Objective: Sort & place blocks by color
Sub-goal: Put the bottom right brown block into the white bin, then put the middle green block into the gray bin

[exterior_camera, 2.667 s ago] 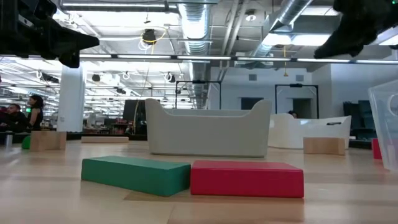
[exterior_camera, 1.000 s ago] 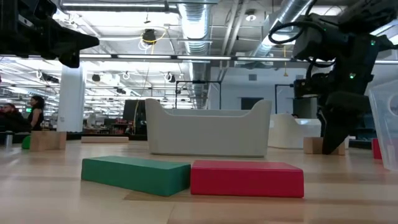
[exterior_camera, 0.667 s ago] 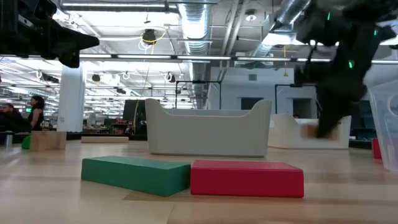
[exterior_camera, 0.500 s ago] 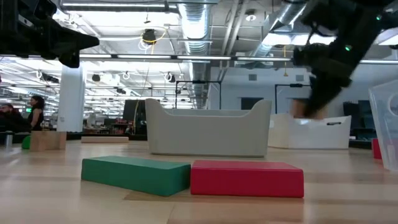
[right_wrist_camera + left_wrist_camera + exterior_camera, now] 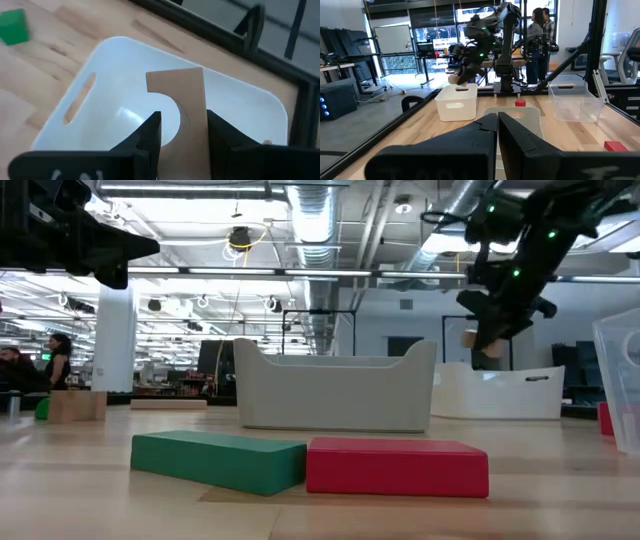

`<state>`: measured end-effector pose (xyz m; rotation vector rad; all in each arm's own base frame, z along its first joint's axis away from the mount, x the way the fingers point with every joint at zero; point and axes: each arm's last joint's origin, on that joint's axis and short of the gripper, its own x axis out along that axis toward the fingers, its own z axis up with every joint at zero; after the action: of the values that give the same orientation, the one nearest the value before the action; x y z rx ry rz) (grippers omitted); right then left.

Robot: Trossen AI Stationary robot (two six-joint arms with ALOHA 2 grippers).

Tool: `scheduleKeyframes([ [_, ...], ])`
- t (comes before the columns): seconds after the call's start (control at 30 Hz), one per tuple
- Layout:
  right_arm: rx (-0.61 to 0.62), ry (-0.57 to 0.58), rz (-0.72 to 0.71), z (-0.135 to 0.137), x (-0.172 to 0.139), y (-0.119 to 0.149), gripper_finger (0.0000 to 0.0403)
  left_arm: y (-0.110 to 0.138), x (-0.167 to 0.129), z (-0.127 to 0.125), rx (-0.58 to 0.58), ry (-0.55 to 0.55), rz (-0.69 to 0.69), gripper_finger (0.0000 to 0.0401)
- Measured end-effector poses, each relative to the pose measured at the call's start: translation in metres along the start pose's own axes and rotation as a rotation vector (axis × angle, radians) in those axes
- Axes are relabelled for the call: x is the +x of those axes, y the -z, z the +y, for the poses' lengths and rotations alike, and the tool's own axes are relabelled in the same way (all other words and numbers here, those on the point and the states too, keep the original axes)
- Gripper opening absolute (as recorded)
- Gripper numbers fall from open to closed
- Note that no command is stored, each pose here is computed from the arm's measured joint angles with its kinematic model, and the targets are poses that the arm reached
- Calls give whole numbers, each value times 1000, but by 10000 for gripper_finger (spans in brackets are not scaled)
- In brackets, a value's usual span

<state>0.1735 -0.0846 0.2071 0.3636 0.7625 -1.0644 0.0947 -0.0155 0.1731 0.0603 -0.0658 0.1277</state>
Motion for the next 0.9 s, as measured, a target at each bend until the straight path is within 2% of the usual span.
scheduleKeyframes([
  [0.17, 13, -55, 130, -8, 21, -2, 115, 0, 0, 0, 0, 0, 0, 0],
  [0.27, 15, -47, 178, -9, 33, -1, 122, 0, 0, 0, 0, 0, 0, 0],
  [0.53, 16, -33, 221, -7, 47, 2, 236, 0, 0, 0, 0, 0, 0, 0],
  [0.73, -1, -96, 156, -1, 30, -1, 253, 0, 0, 0, 0, 0, 0, 0],
  [0.9, -32, -279, -56, 13, -7, -11, 246, 0, 0, 0, 0, 0, 0, 0],
])
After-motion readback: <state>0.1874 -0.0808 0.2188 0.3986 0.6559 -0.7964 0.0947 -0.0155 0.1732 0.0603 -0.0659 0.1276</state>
